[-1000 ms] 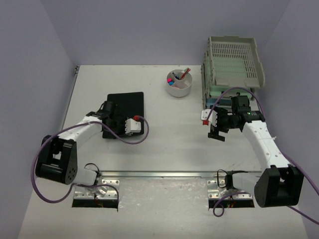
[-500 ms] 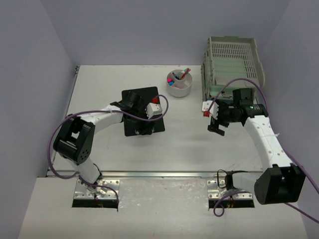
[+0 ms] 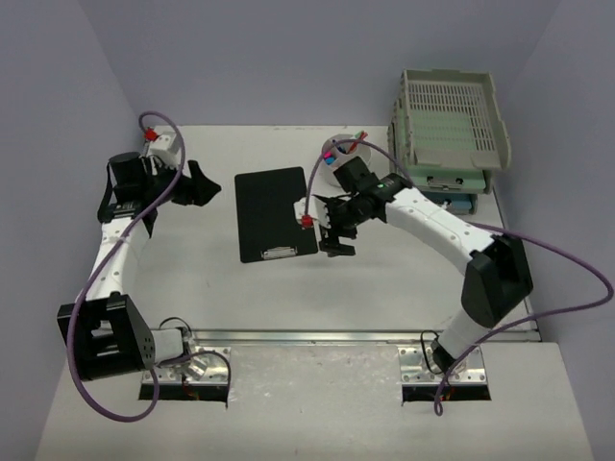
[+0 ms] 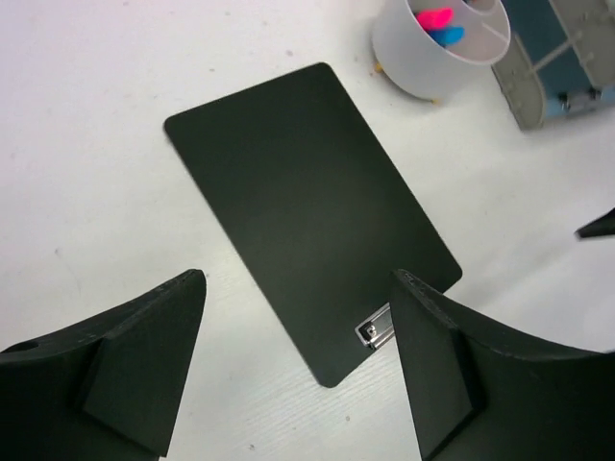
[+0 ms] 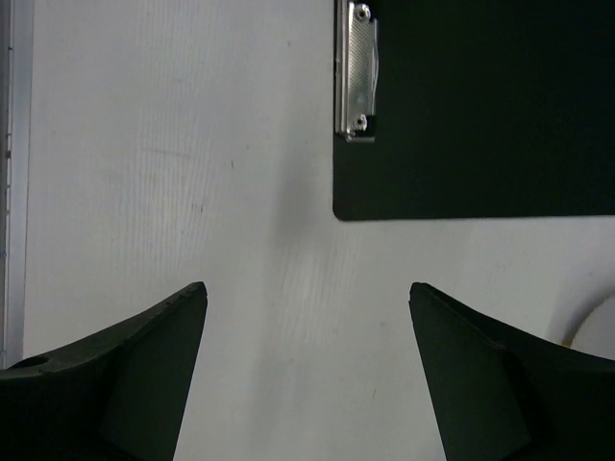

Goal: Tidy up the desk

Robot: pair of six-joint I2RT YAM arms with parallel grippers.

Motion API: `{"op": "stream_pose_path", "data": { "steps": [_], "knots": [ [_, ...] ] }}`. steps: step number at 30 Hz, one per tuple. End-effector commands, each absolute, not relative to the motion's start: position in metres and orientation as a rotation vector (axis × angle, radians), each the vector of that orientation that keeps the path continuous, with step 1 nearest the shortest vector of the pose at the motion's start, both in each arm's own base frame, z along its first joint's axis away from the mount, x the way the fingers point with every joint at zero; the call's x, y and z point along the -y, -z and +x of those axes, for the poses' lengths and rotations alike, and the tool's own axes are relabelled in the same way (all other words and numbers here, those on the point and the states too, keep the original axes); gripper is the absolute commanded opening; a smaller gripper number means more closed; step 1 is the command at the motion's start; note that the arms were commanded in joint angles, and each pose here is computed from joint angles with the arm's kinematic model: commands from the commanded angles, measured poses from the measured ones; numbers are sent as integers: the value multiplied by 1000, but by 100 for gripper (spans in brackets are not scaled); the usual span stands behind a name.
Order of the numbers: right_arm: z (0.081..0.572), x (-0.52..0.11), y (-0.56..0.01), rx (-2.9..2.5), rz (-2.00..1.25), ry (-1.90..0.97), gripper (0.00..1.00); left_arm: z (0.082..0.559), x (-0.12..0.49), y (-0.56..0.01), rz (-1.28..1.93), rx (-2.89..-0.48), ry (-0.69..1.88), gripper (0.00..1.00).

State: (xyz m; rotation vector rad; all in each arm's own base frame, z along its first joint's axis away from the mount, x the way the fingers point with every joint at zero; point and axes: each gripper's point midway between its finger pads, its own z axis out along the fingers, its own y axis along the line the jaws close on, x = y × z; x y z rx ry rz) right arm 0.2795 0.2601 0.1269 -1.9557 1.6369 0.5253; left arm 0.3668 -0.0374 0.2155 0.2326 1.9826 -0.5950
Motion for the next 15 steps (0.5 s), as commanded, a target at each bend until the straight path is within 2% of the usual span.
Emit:
{"op": "stream_pose_path", "data": {
  "steps": [1, 6, 15],
  "knots": [
    [298, -323, -122, -1617, -1940, -530, 85, 351, 20, -216, -22, -1974, 764, 76],
    [302, -372, -101, -1558, -2022, -545, 77, 340, 12, -194, -84, -2005, 789, 77],
    [309, -395, -56, -1568, -2063, -521, 66, 337, 22, -189, -124, -1960, 907, 77]
  ]
}}
